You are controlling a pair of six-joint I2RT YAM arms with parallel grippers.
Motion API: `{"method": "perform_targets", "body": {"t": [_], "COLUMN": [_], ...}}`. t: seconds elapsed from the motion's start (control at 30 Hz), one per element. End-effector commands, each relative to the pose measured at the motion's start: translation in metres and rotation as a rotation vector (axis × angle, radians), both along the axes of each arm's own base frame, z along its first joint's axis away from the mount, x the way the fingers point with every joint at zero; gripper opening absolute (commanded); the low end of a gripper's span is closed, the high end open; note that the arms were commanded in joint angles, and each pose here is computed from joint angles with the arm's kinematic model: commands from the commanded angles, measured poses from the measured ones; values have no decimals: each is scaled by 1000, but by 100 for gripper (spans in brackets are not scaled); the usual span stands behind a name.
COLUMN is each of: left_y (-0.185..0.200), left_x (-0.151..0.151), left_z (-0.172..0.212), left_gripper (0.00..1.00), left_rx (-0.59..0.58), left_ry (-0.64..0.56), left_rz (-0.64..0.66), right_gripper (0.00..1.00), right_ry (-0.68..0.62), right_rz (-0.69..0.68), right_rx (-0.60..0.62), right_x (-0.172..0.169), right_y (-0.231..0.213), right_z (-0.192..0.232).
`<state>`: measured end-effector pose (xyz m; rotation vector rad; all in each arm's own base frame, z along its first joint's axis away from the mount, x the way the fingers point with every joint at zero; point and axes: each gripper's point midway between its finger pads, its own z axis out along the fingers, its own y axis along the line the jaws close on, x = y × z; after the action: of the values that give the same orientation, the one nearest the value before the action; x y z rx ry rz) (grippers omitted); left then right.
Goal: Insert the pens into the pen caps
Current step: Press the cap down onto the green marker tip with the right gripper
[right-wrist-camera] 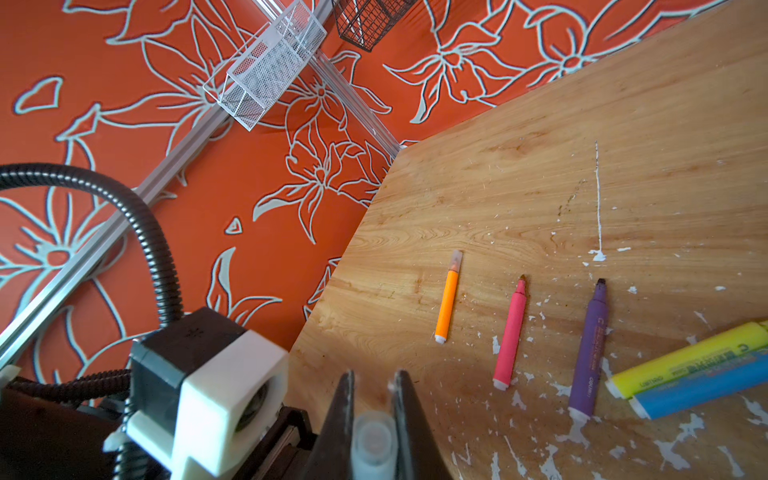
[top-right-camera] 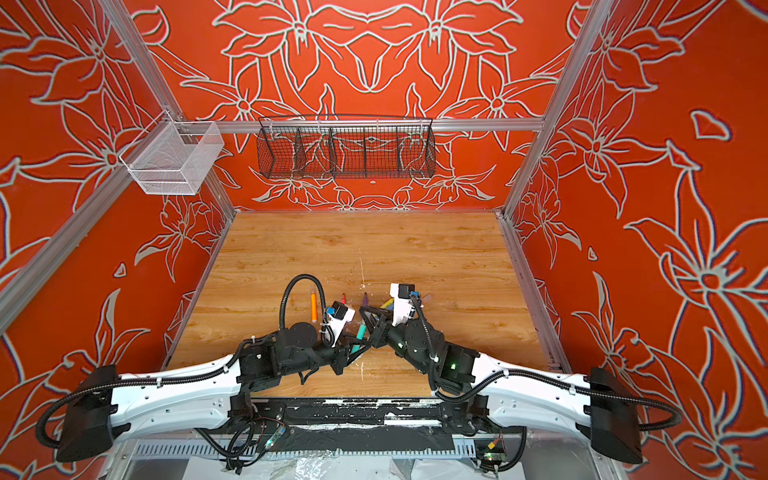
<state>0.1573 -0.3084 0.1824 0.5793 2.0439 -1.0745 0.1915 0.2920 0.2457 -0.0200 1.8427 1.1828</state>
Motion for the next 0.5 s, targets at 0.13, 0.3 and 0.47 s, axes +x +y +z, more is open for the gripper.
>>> {"method": "perform_targets", "body": {"t": [0.13, 0.3, 0.47], "left_y": [-1, 10, 20], "left_x": [19, 35, 44], "left_z": [37, 62, 90], "left_gripper": [0, 0, 0], "left_rx": [-32, -81, -141], "left_ry": [-74, -140, -182], "left_rz": [87, 177, 217], "right_gripper": [0, 0, 0], "right_ry": [25, 2, -25], "right_rz": [75, 84, 103], "right_rx": [-31, -81, -110], "right_x": [-12, -23, -35], "right_y": [18, 21, 24], "right_z": [-14, -24, -30]}}
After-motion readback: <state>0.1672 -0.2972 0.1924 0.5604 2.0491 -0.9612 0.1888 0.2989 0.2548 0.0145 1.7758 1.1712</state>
